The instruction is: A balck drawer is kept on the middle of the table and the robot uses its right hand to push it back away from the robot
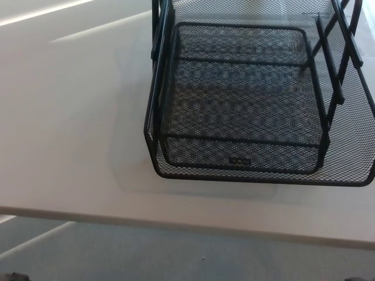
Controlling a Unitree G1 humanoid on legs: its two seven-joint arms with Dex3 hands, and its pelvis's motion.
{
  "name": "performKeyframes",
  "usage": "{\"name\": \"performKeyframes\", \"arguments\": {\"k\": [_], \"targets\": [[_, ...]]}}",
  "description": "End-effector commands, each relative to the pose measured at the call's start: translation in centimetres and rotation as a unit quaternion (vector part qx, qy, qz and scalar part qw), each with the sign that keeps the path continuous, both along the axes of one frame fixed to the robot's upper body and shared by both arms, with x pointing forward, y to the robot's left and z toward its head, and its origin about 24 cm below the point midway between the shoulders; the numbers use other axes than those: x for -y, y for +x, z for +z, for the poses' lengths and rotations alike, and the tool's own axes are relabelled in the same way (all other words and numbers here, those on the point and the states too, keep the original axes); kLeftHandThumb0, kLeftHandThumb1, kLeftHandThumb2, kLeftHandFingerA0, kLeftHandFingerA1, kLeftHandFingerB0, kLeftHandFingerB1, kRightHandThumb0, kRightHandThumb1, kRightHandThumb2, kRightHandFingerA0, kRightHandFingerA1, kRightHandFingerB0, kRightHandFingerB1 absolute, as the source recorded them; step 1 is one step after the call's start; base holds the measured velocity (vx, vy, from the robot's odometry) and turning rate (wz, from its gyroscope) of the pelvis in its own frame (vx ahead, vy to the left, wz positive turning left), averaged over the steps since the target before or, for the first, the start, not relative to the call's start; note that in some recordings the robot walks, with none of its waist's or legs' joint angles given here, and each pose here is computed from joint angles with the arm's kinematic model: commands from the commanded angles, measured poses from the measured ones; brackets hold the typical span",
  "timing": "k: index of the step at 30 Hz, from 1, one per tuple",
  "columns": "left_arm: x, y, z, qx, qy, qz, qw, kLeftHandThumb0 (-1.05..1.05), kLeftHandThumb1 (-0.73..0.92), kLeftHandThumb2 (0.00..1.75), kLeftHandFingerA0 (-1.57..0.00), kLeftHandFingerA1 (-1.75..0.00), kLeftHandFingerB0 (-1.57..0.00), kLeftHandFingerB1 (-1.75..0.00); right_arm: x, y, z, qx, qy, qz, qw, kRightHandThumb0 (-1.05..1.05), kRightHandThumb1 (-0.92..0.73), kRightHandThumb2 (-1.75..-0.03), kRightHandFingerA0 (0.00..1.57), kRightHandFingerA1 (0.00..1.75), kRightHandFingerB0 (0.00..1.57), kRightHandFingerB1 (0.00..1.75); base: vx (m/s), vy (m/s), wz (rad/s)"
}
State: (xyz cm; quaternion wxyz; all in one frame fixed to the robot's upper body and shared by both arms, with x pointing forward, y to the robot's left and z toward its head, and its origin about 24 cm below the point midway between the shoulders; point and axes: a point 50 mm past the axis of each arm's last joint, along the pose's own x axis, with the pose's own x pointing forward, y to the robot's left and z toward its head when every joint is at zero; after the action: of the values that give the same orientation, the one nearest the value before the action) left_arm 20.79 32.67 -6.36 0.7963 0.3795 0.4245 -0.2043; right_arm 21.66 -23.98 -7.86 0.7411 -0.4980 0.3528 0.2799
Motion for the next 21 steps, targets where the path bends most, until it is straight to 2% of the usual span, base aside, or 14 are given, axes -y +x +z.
{"name": "performKeyframes", "arguments": {"k": [1,2,5,6,7,10,12,13,19,21], "targets": [[-0.6,0.1,0.5,-0.004,0.003,-0.014,1.0,-0.56,0.75,0.63,-0.49,-0.39,-0.32,-0.32,-1.5,-4.9,10.5,-0.023,0.113,0.179,0.977,-0.55,-0.82,-0.65,0.49,0.4,0.37,0.34,0.0,0.0,0.0],[-0.5,0.1,0.5,-0.004,0.004,-0.014,1.0,-0.56,0.75,0.63,-0.49,-0.39,-0.32,-0.32,-2.3,-5.3,12.3,-0.028,0.151,0.222,0.963,-0.55,-0.82,-0.65,0.49,0.4,0.37,0.34,0.0,0.0,0.0],[-0.5,0.2,0.5,-0.004,0.003,-0.015,1.0,-0.56,0.75,0.63,-0.49,-0.39,-0.32,-0.32,-2.9,-5.5,13.6,-0.032,0.181,0.244,0.952,-0.55,-0.81,-0.65,0.51,0.4,0.38,0.34,0.0,0.0,0.0],[-0.5,0.2,0.5,-0.005,0.003,-0.014,1.0,-0.57,0.72,0.62,-0.47,-0.39,-0.31,-0.32,-3.8,-5.7,15.1,-0.03,0.206,0.278,0.938,-0.64,-0.66,-0.95,0.48,0.54,0.35,0.48,0.0,0.0,0.0],[-0.5,0.2,0.5,-0.005,0.004,-0.014,1.0,-0.56,0.72,0.62,-0.47,-0.39,-0.31,-0.32,-4.5,-5.9,16.2,-0.031,0.225,0.3,0.926,-0.62,-0.78,-0.61,0.58,0.4,0.41,0.34,0.0,0.0,0.0],[-0.4,0.2,0.5,-0.004,0.002,-0.015,1.0,-0.57,0.72,0.63,-0.47,-0.39,-0.32,-0.33,-5.7,-6.3,18.1,-0.031,0.253,0.339,0.906,-0.63,-0.72,-0.68,0.57,0.45,0.38,0.37,0.0,0.0,0.0],[-0.5,0.2,0.6,-0.005,0.004,-0.016,1.0,-0.57,0.72,0.63,-0.47,-0.39,-0.31,-0.32,-6.4,-6.6,19.2,-0.038,0.267,0.362,0.892,-0.61,-0.72,-0.66,0.55,0.44,0.37,0.37,0.0,0.0,0.0],[-0.5,0.2,0.6,-0.005,0.004,-0.017,1.0,-0.57,0.72,0.63,-0.46,-0.39,-0.31,-0.32,-6.7,-6.7,19.6,-0.041,0.271,0.369,0.888,-0.6,-0.78,-0.64,0.56,0.41,0.39,0.35,0.0,0.0,0.0],[-0.5,0.3,0.6,-0.003,0.009,-0.018,1.0,-0.57,0.72,0.63,-0.47,-0.38,-0.31,-0.32,-7.9,-7.0,22.7,-0.055,0.298,0.409,0.861,-0.6,-0.78,-0.63,0.54,0.42,0.38,0.35,0.0,0.0,0.0],[-0.5,0.4,0.6,-0.002,0.008,-0.02,1.0,-0.57,0.75,0.63,-0.48,-0.38,-0.32,-0.32,-8.1,-7.0,23.4,-0.053,0.304,0.417,0.855,-0.66,-0.8,-0.64,0.54,0.39,0.39,0.33,0.0,0.0,0.0]]}}
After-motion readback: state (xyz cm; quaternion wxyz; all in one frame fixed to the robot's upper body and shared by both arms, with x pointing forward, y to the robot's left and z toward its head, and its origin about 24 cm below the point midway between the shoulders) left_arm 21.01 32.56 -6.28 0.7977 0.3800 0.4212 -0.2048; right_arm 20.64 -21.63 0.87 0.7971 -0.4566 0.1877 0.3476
